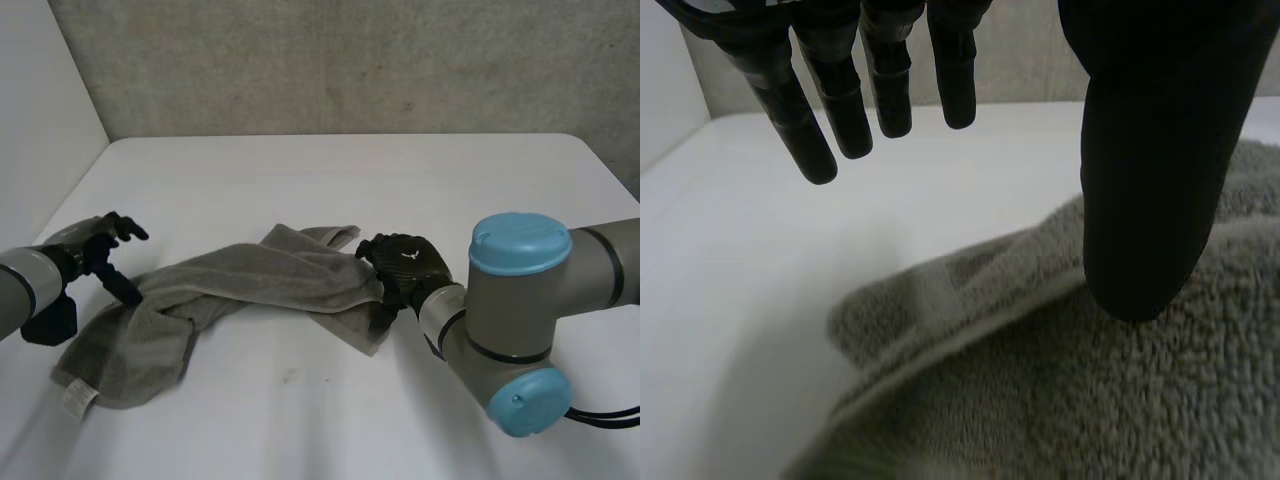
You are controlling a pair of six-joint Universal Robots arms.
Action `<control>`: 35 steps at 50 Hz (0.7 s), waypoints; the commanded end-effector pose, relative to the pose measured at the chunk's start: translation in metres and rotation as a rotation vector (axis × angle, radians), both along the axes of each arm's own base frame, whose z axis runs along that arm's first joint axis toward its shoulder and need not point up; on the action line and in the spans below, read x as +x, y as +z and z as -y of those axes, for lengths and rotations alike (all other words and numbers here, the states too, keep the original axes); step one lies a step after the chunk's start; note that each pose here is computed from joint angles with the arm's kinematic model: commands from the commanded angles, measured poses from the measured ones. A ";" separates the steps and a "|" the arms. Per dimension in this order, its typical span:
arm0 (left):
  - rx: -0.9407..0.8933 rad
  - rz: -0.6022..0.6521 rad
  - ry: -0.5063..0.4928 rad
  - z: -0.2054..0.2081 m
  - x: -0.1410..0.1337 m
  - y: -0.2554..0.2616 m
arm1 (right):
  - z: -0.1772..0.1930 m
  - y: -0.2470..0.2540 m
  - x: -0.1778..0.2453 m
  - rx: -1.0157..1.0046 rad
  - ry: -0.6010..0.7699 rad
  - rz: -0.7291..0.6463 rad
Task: Fold the laundry
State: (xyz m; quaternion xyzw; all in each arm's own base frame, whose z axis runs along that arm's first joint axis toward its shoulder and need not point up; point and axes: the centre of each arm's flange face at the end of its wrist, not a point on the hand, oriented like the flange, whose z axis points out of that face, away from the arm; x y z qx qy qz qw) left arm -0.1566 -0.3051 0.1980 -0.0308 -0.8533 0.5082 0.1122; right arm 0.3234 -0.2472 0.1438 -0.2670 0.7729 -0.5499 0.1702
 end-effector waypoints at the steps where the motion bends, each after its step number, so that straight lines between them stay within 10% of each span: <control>1: 0.044 -0.002 0.007 -0.007 0.003 -0.010 | 0.011 -0.009 0.004 -0.051 -0.034 0.011; 35: 0.081 0.120 0.000 -0.023 0.022 -0.015 | 0.023 -0.015 0.015 -0.077 -0.033 0.039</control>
